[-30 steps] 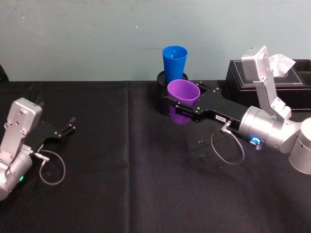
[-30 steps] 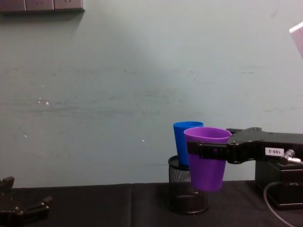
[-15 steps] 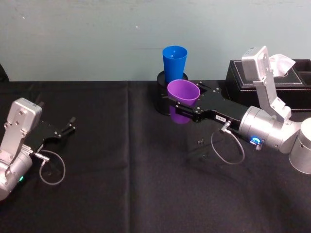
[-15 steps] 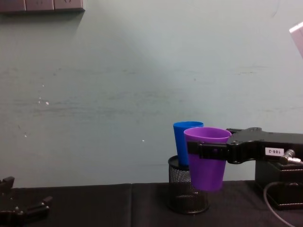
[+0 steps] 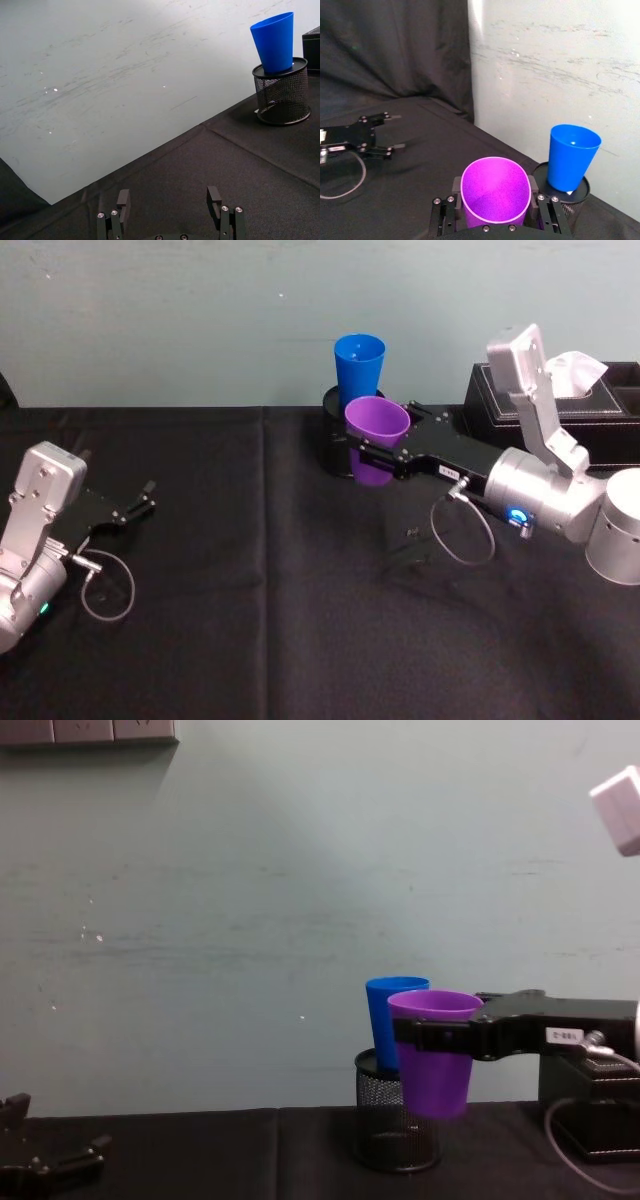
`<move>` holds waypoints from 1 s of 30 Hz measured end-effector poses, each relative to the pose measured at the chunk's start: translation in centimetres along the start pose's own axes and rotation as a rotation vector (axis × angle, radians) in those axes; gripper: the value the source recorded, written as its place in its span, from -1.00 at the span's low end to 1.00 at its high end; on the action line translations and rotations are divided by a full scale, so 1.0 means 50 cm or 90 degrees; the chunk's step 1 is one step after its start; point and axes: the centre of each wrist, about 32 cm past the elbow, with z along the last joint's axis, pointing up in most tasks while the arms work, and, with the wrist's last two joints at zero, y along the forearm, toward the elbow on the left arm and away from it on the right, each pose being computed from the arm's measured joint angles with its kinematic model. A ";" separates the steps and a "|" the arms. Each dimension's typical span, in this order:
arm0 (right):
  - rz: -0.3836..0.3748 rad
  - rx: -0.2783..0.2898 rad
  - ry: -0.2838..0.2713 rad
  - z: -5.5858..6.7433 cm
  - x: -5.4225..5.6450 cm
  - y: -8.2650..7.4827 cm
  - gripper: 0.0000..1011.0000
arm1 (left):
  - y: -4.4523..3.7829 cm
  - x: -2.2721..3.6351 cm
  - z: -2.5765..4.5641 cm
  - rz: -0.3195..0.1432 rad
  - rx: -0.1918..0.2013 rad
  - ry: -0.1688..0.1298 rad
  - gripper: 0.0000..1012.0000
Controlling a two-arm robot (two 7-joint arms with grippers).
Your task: Pick up one cup with a gripper and tap it against the other cup.
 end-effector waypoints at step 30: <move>-0.065 -0.017 0.034 -0.018 0.052 0.094 0.45 | 0.000 0.000 0.000 0.000 0.000 0.000 0.98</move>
